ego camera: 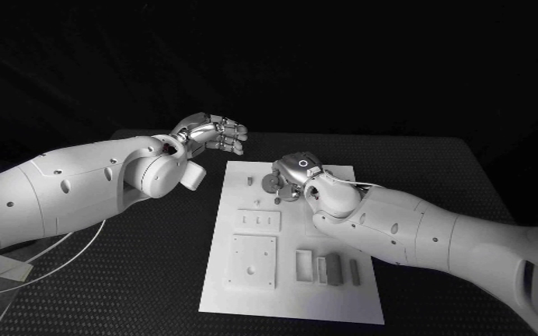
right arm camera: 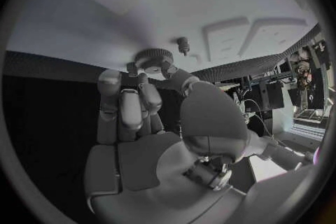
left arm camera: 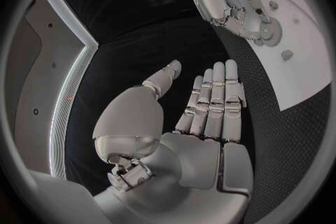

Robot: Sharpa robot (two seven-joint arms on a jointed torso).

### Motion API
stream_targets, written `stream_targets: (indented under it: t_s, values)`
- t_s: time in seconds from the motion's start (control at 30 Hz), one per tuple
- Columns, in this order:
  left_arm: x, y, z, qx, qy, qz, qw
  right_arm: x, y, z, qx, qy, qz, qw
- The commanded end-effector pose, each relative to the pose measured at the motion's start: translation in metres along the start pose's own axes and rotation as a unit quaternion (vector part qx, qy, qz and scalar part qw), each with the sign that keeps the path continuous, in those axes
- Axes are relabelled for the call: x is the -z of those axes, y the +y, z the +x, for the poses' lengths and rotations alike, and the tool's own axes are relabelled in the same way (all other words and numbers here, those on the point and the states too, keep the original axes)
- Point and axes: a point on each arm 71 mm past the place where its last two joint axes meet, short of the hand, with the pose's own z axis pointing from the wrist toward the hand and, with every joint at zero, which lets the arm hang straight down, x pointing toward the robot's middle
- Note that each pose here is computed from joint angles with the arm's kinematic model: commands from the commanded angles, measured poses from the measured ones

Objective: Assemble the parts on the task board

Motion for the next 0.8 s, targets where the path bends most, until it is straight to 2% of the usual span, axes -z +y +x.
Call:
stream_targets:
  t_s: [0.03,0.37,0.6,0.7,0.8]
  values:
    - [-0.0004,-0.0018,0.0017,0.0,0.006,0.004,1.0,0.0,0.002,0.001,-0.002,0.006,-0.004,1.0]
    - [0.0005,-0.0014,-0.0014,0.0,0.002,0.005,1.0,0.008,-0.004,-0.004,-0.016,-0.008,-0.004,1.0]
    - [0.0036,0.0009,-0.0135,-0.003,-0.015,0.003,1.0,0.019,-0.019,-0.026,-0.051,-0.031,0.005,0.998]
    - [0.0053,0.0016,-0.0179,-0.004,-0.02,0.002,1.0,0.025,-0.033,-0.041,-0.075,-0.053,0.009,0.996]
    - [0.0054,0.0016,-0.0195,-0.005,-0.023,0.003,1.0,0.033,-0.045,-0.049,-0.089,-0.069,0.01,0.994]
